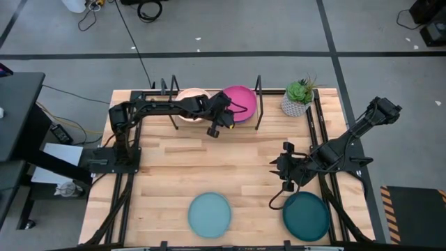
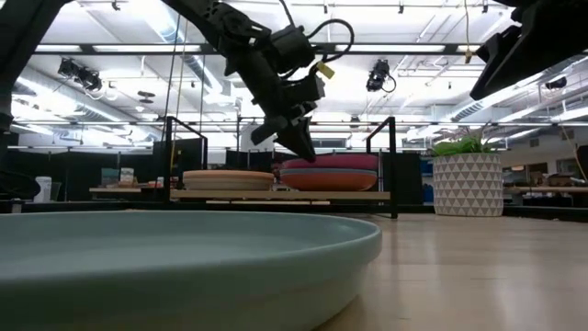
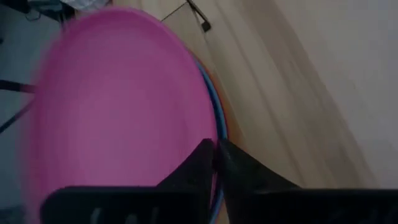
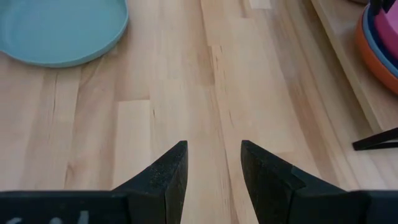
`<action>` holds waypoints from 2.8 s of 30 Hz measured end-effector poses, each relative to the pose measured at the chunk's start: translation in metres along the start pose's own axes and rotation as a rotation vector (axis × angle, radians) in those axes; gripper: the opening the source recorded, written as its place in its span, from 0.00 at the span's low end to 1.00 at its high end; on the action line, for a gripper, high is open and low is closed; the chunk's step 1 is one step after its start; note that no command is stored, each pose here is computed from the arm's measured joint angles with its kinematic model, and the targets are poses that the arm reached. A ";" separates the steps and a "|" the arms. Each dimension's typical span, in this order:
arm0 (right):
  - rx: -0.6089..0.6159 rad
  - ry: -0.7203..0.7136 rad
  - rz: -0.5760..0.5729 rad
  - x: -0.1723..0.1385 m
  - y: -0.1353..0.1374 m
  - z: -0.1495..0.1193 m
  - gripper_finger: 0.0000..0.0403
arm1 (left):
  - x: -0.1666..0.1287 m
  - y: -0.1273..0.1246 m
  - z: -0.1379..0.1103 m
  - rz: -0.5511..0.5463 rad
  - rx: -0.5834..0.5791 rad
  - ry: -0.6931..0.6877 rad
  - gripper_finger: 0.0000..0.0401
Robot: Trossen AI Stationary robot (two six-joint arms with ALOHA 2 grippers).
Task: Place and stack plates onto a shelf
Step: Stack the pink plate on top of the blue plate on the shelf, then stack the light blue plate on top of the white plate on the shelf
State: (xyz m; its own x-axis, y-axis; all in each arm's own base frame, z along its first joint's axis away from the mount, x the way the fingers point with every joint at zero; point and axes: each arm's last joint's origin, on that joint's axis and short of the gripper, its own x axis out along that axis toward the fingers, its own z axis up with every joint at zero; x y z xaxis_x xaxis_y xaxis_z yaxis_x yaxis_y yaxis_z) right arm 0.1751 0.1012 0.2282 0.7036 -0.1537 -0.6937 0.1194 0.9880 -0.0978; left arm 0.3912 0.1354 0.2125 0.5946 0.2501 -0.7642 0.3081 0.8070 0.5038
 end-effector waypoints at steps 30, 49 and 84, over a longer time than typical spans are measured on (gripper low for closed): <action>-0.149 -0.028 -0.014 0.002 -0.003 0.005 0.38 | -0.059 -0.132 0.080 -0.502 -0.499 0.102 0.27; -0.262 -0.074 0.038 0.010 -0.009 0.018 0.39 | -0.049 -0.255 0.101 -0.443 -0.660 0.398 0.45; -0.072 -0.061 0.137 0.046 -0.029 -0.010 0.39 | -0.065 -0.077 0.026 -0.324 -0.547 0.363 0.04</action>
State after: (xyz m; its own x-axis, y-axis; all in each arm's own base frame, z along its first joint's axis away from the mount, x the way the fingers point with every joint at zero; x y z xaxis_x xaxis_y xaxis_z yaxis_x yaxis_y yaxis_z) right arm 0.1967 0.0658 0.1918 0.7512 -0.0161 -0.6599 -0.0297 0.9979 -0.0581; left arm 0.3480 0.0427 0.2337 0.2236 0.0387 -0.9739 -0.0444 0.9986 0.0295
